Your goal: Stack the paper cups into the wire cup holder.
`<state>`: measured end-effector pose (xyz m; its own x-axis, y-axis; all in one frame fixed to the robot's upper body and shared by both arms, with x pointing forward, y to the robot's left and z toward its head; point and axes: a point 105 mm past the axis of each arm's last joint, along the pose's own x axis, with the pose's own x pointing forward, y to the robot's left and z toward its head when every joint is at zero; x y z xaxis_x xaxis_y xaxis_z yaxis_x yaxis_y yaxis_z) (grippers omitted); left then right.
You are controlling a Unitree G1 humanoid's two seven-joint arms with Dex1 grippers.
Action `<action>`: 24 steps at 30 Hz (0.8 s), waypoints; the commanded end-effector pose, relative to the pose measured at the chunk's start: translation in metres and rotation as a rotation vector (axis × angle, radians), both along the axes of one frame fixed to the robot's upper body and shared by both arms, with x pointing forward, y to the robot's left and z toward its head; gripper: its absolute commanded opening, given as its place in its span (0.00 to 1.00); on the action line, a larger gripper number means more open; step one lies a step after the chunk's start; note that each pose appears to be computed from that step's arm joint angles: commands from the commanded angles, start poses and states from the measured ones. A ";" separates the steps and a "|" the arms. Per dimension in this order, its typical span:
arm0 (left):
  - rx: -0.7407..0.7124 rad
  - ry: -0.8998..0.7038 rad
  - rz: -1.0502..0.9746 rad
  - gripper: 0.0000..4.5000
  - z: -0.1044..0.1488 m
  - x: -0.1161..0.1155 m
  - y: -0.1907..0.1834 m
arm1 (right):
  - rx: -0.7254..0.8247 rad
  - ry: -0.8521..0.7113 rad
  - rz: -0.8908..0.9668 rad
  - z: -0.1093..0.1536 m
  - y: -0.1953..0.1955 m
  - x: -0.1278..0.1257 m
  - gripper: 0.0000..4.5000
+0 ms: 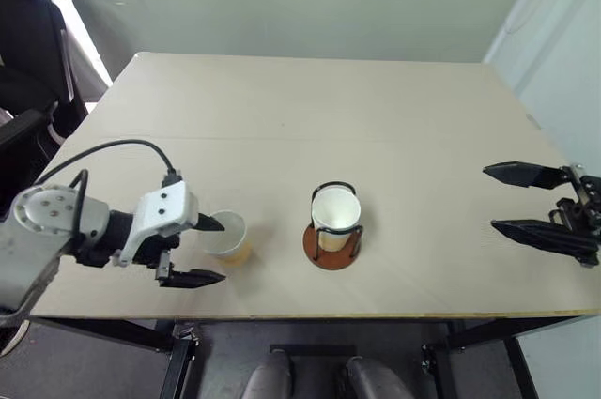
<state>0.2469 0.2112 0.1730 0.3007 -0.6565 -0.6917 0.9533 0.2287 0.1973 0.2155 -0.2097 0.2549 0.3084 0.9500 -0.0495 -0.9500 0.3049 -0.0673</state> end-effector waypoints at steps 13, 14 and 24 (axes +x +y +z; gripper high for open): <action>0.035 -0.010 -0.068 0.46 -0.010 0.007 -0.012 | -0.047 -0.088 -0.026 0.011 0.002 -0.001 1.00; 0.038 -0.011 -0.066 0.38 -0.010 0.007 -0.012 | -0.048 -0.089 -0.027 0.011 0.002 -0.001 1.00; -0.010 -0.009 -0.064 0.02 0.011 0.009 0.000 | -0.063 -0.099 -0.033 0.011 0.001 -0.004 1.00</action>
<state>0.2519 0.2067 0.1612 0.2212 -0.6691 -0.7095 0.9749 0.1693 0.1443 0.2175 -0.2099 0.2565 0.3458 0.9360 -0.0661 -0.9337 0.3362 -0.1234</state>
